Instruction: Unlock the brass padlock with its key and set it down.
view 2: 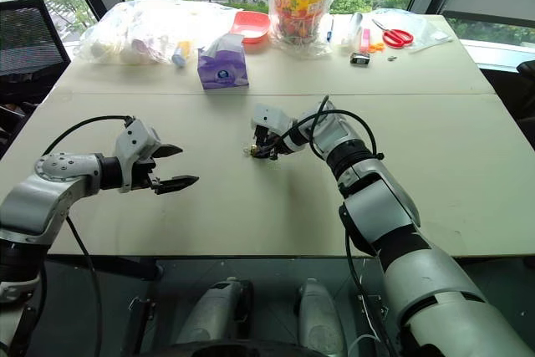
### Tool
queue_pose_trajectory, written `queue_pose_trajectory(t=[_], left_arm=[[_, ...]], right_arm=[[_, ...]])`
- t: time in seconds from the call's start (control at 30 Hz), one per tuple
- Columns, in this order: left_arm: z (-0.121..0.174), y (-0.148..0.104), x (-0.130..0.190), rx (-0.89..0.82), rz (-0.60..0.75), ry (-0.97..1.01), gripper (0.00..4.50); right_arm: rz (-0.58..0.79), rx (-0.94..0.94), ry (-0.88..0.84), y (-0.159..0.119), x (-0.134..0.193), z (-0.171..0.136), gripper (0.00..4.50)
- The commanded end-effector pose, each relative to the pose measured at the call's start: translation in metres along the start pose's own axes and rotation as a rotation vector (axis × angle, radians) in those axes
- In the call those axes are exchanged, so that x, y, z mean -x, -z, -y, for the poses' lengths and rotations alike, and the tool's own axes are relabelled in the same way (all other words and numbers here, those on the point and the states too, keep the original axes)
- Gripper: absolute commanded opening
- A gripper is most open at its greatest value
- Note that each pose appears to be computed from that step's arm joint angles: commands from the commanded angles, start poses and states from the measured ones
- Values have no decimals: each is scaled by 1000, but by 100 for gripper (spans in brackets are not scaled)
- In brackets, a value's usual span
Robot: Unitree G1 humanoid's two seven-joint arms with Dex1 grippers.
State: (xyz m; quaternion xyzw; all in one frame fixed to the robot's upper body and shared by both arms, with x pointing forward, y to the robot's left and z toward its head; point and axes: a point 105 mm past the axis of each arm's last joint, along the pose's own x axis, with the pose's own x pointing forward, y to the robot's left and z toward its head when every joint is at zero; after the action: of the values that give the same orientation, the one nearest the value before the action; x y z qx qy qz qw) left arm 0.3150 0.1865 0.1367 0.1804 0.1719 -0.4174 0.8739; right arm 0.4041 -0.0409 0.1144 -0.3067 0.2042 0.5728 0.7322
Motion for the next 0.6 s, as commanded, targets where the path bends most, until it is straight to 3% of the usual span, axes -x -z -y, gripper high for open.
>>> queue_pose_trajectory(t=[0.03,0.17,0.23,0.3,0.5,0.6], left_arm=[[-8,-17,1,6,93,-35,450],[-35,-46,-18,196,344,-111,450],[-30,-59,-33,301,440,13,450],[-22,-71,-43,312,489,118,450],[-27,-93,-53,340,551,233,450],[-30,-106,-53,363,603,275,370]], right_arm=[[-22,41,42,5,5,5,70],[243,250,153,-41,27,10,70],[326,390,248,-63,50,9,70],[356,501,330,-76,68,5,70],[398,523,416,-83,79,-3,70],[391,526,438,-83,81,-4,70]])
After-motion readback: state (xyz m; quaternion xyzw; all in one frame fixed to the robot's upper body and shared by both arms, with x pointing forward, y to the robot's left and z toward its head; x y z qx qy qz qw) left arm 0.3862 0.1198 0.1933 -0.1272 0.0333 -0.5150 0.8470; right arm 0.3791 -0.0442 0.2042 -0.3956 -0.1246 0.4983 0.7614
